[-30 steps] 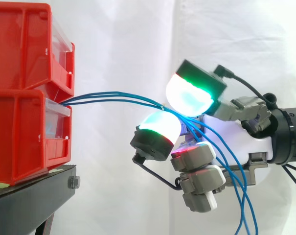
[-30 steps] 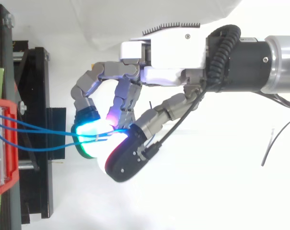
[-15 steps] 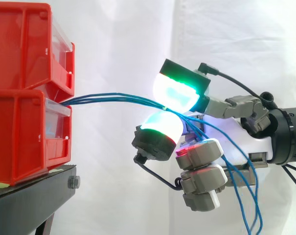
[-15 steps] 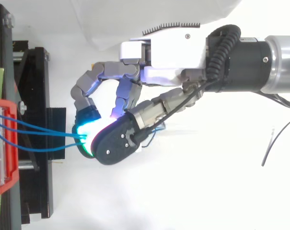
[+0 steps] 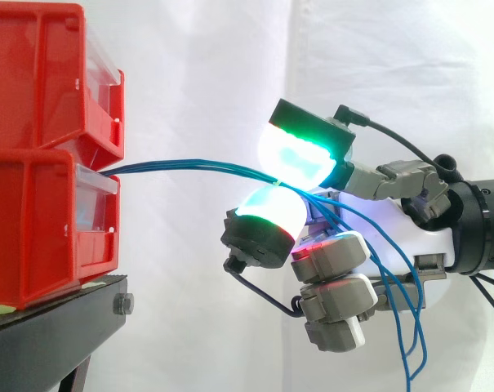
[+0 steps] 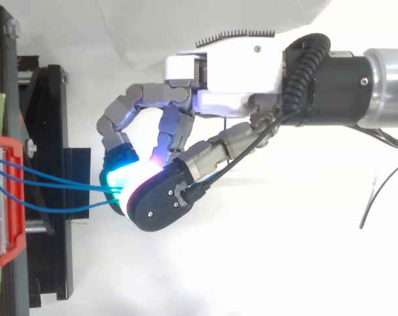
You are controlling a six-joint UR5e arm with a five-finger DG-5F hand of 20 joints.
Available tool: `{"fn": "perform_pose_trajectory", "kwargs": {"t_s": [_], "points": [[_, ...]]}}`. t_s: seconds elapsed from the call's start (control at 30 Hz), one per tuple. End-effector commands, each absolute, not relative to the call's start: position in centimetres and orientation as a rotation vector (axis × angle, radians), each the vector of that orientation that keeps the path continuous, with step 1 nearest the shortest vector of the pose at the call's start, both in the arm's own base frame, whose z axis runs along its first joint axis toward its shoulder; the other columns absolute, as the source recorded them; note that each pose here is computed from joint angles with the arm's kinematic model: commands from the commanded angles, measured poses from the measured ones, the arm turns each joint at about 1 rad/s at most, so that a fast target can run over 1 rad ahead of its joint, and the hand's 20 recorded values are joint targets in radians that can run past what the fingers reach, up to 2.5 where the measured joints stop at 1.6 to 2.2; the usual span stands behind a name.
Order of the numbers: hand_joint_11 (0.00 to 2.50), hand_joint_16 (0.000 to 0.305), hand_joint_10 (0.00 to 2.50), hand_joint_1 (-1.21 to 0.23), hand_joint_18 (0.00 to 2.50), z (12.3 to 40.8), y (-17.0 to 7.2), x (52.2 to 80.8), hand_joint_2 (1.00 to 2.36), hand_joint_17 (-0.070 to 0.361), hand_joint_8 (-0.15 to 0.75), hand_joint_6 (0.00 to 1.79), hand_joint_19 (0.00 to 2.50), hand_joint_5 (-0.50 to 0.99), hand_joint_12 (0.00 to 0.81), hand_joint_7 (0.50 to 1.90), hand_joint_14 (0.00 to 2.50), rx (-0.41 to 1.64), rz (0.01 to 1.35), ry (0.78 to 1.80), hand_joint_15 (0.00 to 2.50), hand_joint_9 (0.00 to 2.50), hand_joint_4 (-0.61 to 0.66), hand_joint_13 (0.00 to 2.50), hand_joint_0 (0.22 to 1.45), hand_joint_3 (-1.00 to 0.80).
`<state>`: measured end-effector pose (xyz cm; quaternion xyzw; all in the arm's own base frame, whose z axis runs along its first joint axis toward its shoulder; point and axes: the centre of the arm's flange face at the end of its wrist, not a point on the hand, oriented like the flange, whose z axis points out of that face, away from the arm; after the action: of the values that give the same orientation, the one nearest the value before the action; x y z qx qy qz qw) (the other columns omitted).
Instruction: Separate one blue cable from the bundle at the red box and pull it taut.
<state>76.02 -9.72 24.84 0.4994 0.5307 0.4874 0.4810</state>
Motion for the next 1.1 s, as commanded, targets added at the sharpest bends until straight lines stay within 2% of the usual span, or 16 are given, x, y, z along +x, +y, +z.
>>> {"fn": "perform_pose_trajectory", "kwargs": {"t_s": [0.0,0.27,0.57,0.8,1.07], "points": [[1.22,0.045,0.03,-0.94,0.94,24.83,-9.73,76.03,1.00,0.102,0.269,0.92,0.90,-0.14,0.332,1.28,0.03,1.218,1.188,1.295,1.16,1.20,-0.15,1.20,0.75,-0.50],[1.25,0.045,0.03,-1.05,0.92,24.83,-9.73,76.03,1.00,0.102,0.266,0.91,0.92,-0.12,0.329,1.23,0.03,1.218,1.188,1.295,1.16,1.22,-0.04,1.19,0.67,-0.50],[1.24,0.046,0.03,-1.09,0.92,24.77,-9.73,76.01,1.00,0.103,0.268,0.91,0.93,-0.12,0.331,1.21,0.03,1.218,1.188,1.295,1.16,1.21,-0.02,1.18,0.63,-0.50],[1.24,0.046,0.03,-1.05,0.92,24.80,-9.73,76.04,1.00,0.103,0.267,0.90,0.93,-0.12,0.336,1.22,0.03,1.216,1.190,1.292,1.16,1.23,-0.01,1.19,0.61,-0.50],[1.20,0.057,0.02,-0.90,1.00,24.88,-9.73,76.09,1.00,0.129,0.317,0.89,0.93,-0.11,0.389,1.15,0.03,1.214,1.191,1.290,1.15,1.27,0.02,1.24,0.45,-0.50]]}}
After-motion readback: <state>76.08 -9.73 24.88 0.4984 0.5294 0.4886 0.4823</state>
